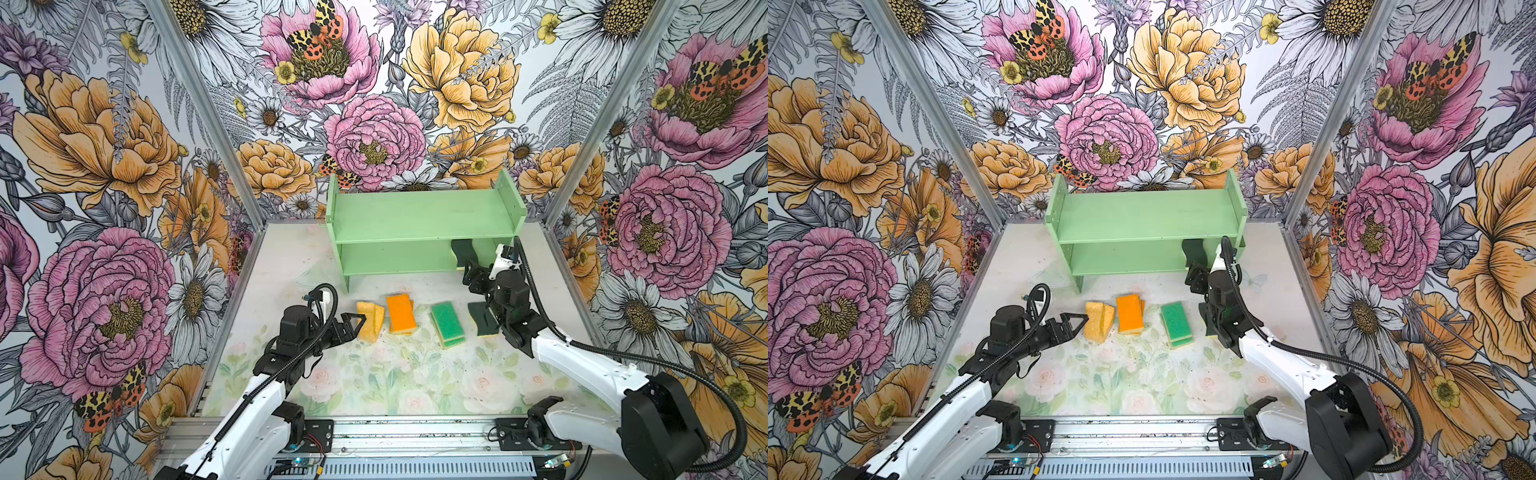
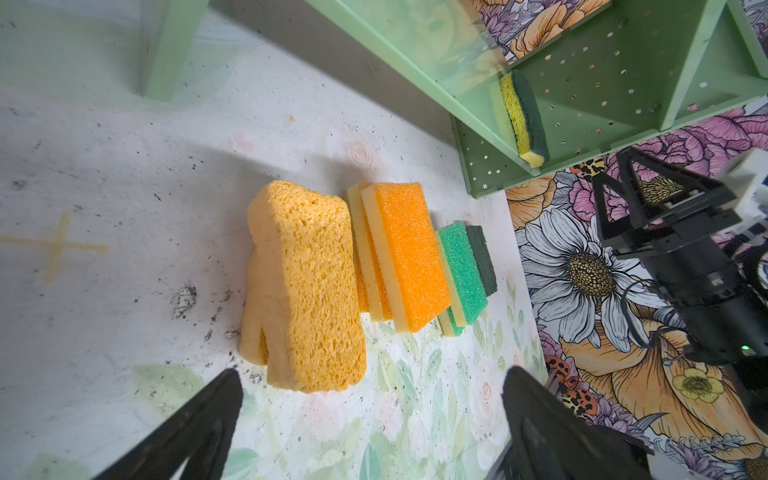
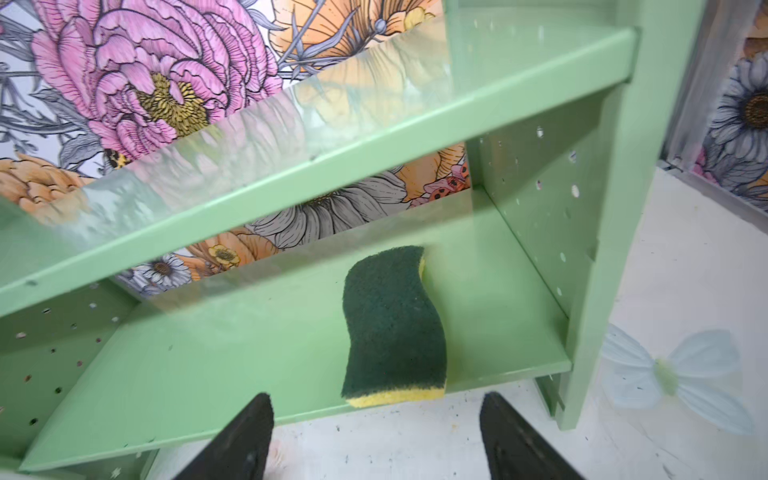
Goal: Place and organize the cleaning sponges onto the shelf
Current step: 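Lower the dark green scouring pad onto the lower shelf and open the right gripper, then withdraw the open right gripper out of the shelf toward the robot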
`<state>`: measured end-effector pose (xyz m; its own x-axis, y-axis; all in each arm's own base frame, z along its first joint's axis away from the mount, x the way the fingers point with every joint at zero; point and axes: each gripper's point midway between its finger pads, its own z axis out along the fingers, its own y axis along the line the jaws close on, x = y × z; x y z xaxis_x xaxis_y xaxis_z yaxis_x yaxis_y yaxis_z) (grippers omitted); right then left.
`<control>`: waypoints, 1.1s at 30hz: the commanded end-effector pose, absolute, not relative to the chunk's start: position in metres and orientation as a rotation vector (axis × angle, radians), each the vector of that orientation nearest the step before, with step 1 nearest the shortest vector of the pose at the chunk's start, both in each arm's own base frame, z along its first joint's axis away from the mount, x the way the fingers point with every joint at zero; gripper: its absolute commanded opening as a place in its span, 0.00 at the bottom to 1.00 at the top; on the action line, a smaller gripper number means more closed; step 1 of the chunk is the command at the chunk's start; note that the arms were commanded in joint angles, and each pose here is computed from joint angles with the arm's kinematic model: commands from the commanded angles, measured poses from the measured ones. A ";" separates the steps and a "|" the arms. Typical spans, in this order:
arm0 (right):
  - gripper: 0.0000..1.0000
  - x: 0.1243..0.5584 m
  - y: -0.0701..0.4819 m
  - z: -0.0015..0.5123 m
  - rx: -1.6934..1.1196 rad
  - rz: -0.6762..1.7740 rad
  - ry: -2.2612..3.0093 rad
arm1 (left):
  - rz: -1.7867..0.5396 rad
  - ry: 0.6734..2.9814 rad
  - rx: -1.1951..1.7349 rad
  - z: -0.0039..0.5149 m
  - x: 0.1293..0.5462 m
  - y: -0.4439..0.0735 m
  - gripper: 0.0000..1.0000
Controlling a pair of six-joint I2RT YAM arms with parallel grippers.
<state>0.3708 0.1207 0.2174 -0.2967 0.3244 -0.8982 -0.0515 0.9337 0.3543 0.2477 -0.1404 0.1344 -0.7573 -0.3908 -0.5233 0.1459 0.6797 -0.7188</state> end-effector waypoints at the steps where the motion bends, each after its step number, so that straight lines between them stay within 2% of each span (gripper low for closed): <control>1: 0.81 0.361 0.142 0.217 0.083 0.516 1.919 | -1.023 2.194 -0.149 0.139 0.248 -0.141 0.99; 5: 0.81 0.360 0.163 0.219 -0.007 0.658 1.953 | -1.025 2.192 -0.147 0.139 0.248 -0.141 0.99; 15: 0.81 0.361 0.168 0.217 -0.005 0.764 1.939 | -1.028 2.184 -0.140 0.140 0.248 -0.142 0.99; 33: 0.80 0.369 0.168 0.197 0.008 0.785 1.987 | -1.013 2.189 -0.151 0.135 0.246 -0.139 0.99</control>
<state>0.3629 0.1685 0.1876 -0.5666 0.2916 -0.7706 -0.2912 0.8040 0.5184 0.2453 -0.1397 0.1332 -0.7544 -0.3916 -0.5268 0.1494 0.6790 -0.7188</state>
